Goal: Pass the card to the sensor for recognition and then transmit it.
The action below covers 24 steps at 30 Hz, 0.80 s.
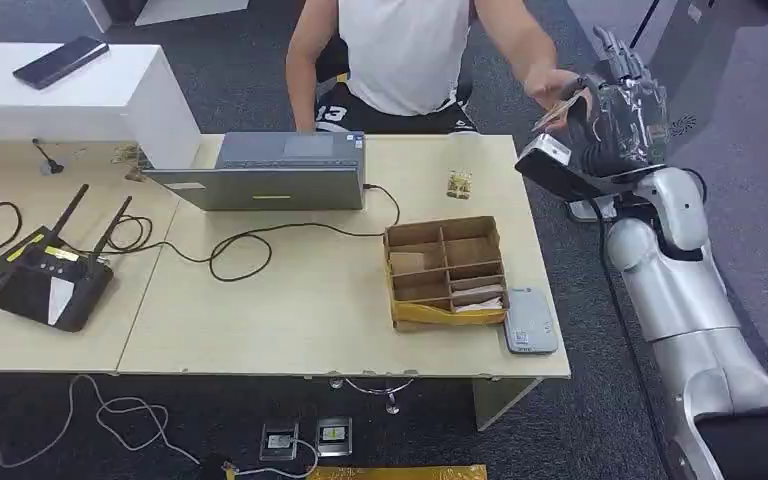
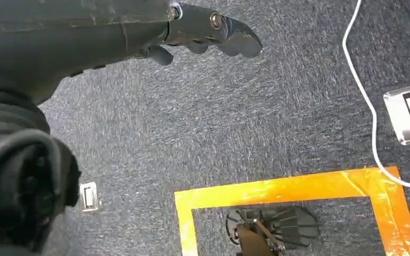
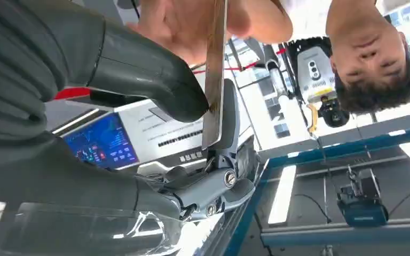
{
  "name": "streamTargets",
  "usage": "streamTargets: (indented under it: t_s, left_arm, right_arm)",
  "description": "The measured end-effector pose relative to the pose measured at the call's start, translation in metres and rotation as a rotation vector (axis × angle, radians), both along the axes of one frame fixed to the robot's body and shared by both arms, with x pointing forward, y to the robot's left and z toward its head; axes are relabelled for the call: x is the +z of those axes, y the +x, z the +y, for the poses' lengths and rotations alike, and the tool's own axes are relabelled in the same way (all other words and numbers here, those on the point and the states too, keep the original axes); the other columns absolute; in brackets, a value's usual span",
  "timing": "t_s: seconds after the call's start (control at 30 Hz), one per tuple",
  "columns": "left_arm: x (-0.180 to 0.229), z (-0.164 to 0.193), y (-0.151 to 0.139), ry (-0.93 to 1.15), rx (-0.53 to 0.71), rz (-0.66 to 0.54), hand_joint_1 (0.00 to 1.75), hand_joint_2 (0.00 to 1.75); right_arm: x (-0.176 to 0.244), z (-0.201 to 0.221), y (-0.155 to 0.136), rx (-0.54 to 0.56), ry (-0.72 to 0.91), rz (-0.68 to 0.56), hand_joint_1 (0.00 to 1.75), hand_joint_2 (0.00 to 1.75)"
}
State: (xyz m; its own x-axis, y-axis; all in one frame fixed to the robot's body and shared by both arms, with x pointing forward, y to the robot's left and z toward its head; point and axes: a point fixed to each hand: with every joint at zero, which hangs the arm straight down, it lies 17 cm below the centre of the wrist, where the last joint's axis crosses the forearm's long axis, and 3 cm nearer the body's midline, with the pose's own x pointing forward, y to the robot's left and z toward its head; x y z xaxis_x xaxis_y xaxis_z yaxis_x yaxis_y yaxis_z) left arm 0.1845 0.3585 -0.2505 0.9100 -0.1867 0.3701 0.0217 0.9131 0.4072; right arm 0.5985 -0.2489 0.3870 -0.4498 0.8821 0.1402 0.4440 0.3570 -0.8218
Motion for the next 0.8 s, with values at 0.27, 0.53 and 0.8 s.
streamTargets:
  t_s: [0.27, 0.53, 0.8]
  left_arm:
    - [0.003, -0.004, 0.012, -0.004, -0.038, 0.000, 0.00, 0.00]
    - [0.004, -0.006, 0.019, -0.007, -0.051, 0.002, 0.00, 0.00]
    - [0.003, -0.006, 0.017, -0.009, -0.051, 0.011, 0.00, 0.00]
  right_arm:
    - [-0.018, 0.004, 0.028, -0.008, -0.022, 0.077, 1.75, 1.75]
    - [-0.055, 0.002, 0.049, -0.060, -0.082, 0.201, 1.75, 1.75]
    - [-0.083, 0.002, 0.054, -0.085, -0.113, 0.253, 0.00, 1.75]
